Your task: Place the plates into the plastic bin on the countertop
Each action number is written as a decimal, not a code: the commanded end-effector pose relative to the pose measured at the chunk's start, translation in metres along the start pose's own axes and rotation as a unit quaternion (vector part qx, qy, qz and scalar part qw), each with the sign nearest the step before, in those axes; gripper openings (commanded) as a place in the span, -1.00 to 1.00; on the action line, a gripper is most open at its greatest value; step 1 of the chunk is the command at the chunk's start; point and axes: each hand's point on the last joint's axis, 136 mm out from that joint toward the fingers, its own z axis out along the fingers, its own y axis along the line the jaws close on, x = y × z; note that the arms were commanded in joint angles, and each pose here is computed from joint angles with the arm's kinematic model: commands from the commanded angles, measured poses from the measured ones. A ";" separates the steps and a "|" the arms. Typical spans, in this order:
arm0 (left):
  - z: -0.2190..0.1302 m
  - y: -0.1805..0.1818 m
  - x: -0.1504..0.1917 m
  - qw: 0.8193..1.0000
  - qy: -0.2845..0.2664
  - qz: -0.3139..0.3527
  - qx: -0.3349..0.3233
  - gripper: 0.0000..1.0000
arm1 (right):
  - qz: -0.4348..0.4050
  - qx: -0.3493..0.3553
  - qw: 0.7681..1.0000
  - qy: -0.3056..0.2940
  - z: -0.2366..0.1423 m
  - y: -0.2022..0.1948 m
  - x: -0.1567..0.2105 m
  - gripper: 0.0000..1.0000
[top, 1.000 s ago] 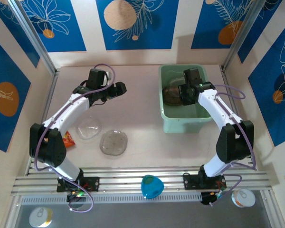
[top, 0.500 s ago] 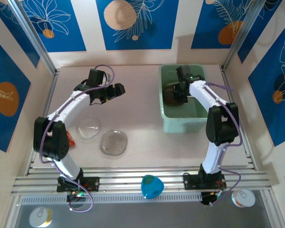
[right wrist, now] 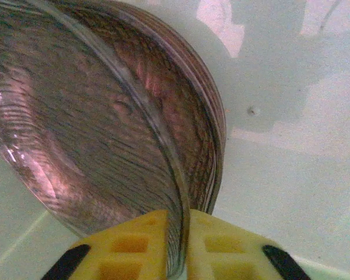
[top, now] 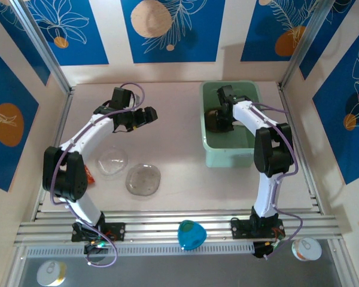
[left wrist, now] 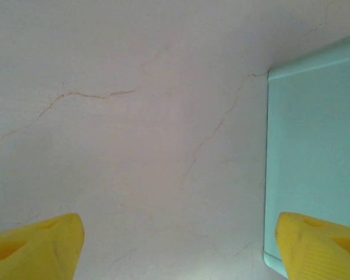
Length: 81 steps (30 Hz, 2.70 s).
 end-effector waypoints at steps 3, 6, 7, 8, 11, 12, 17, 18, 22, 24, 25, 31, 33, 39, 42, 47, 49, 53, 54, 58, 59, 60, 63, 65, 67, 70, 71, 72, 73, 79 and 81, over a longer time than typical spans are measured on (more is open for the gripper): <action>-0.013 -0.004 -0.005 1.000 -0.001 -0.001 0.004 0.71 | 0.000 -0.018 1.000 -0.009 -0.006 0.010 -0.001 -0.03; -0.019 -0.004 -0.004 1.000 -0.006 -0.001 0.001 0.71 | -0.013 -0.027 1.000 -0.006 -0.015 0.015 0.001 0.23; -0.022 -0.004 -0.003 1.000 -0.008 -0.001 0.000 0.71 | -0.017 -0.030 0.999 -0.007 -0.019 0.016 0.000 0.29; -0.025 -0.003 -0.003 1.000 -0.011 0.000 -0.003 0.71 | -0.021 -0.035 0.999 -0.008 -0.024 0.018 0.000 0.35; -0.036 0.000 0.002 1.000 -0.014 0.004 -0.015 0.72 | -0.036 -0.050 0.998 -0.010 -0.041 0.022 0.000 0.56; -0.041 0.001 0.003 1.000 -0.015 0.007 -0.021 0.72 | -0.043 -0.056 0.997 -0.012 -0.047 0.023 0.000 0.69; -0.064 0.013 0.021 0.998 -0.003 0.021 -0.055 0.70 | -0.053 -0.073 0.996 -0.014 -0.076 0.018 0.001 0.99; -0.070 0.017 0.027 0.997 0.004 0.027 -0.066 0.69 | -0.057 -0.084 0.995 -0.012 -0.084 0.017 0.002 0.99; -0.088 0.037 0.061 0.992 0.048 0.046 -0.104 0.57 | -0.091 -0.130 0.987 -0.012 -0.115 0.015 0.005 0.99; -0.094 0.046 0.082 0.990 0.073 0.050 -0.112 0.46 | -0.113 -0.149 0.982 -0.012 -0.130 0.012 0.008 1.00; -0.097 0.052 0.093 0.988 0.084 0.050 -0.117 0.43 | -0.126 -0.159 0.979 -0.007 -0.136 0.010 0.010 0.99; -0.104 0.085 0.152 0.977 0.149 0.045 -0.143 0.24 | -0.174 -0.205 0.963 0.002 -0.165 -0.016 0.018 0.88; -0.103 0.094 0.167 0.974 0.168 0.043 -0.148 0.20 | -0.189 -0.224 0.956 0.001 -0.173 -0.025 0.019 0.82; -0.085 0.117 0.190 0.965 0.202 0.042 -0.164 0.08 | -0.220 -0.245 0.944 -0.002 -0.183 -0.050 0.016 0.64; -0.075 0.124 0.191 0.958 0.220 0.038 -0.177 0.05 | -0.227 -0.249 0.942 0.001 -0.184 -0.054 0.017 0.57; -0.058 0.132 0.192 0.953 0.236 0.040 -0.185 0.04 | -0.226 -0.250 0.941 0.002 -0.183 -0.056 0.016 0.47; -0.052 0.135 0.193 0.951 0.243 0.040 -0.186 0.04 | -0.222 -0.249 0.943 0.003 -0.180 -0.057 0.016 0.41; -0.043 0.141 0.195 0.946 0.257 0.039 -0.195 0.04 | -0.222 -0.250 0.942 0.009 -0.176 -0.056 0.018 0.32; -0.041 0.143 0.195 0.945 0.258 0.039 -0.196 0.04 | -0.223 -0.252 0.942 0.009 -0.176 -0.056 0.018 0.31; -0.032 0.141 0.200 0.945 0.270 0.031 -0.183 -0.02 | -0.219 -0.248 0.944 0.004 -0.174 -0.056 0.016 0.26; -0.030 0.141 0.201 0.944 0.274 0.029 -0.181 -0.05 | -0.218 -0.247 0.944 0.002 -0.173 -0.056 0.015 0.25; -0.029 0.142 0.202 0.944 0.275 0.029 -0.181 -0.07 | -0.218 -0.246 0.944 0.001 -0.173 -0.056 0.014 0.23; -0.027 0.146 0.206 0.942 0.280 0.028 -0.183 -0.12 | -0.217 -0.243 0.945 -0.002 -0.171 -0.056 0.012 0.19; -0.023 0.147 0.210 0.941 0.285 0.024 -0.180 -0.19 | -0.216 -0.243 0.946 -0.002 -0.171 -0.056 0.012 0.16; -0.022 0.146 0.211 0.942 0.286 0.021 -0.177 -0.24 | -0.216 -0.242 0.946 -0.003 -0.170 -0.056 0.012 0.15; -0.020 0.146 0.213 0.943 0.285 0.019 -0.173 -0.27 | -0.214 -0.241 0.947 -0.006 -0.169 -0.057 0.010 0.11; -0.020 0.147 0.214 0.942 0.287 0.018 -0.174 -0.28 | -0.214 -0.238 0.947 -0.009 -0.169 -0.058 0.009 0.10; -0.020 0.148 0.215 0.941 0.289 0.017 -0.175 -0.28 | -0.211 -0.235 0.949 -0.013 -0.169 -0.059 0.007 0.08; -0.020 0.149 0.216 0.941 0.291 0.017 -0.175 -0.31 | -0.205 -0.231 0.951 -0.017 -0.169 -0.061 0.005 0.05; -0.019 0.147 0.220 0.944 0.283 0.009 -0.167 -0.47 | -0.192 -0.233 0.952 -0.042 -0.174 -0.065 -0.007 -0.02; -0.019 0.148 0.223 0.943 0.287 0.008 -0.167 -0.56 | -0.191 -0.233 0.953 -0.044 -0.175 -0.066 -0.008 -0.03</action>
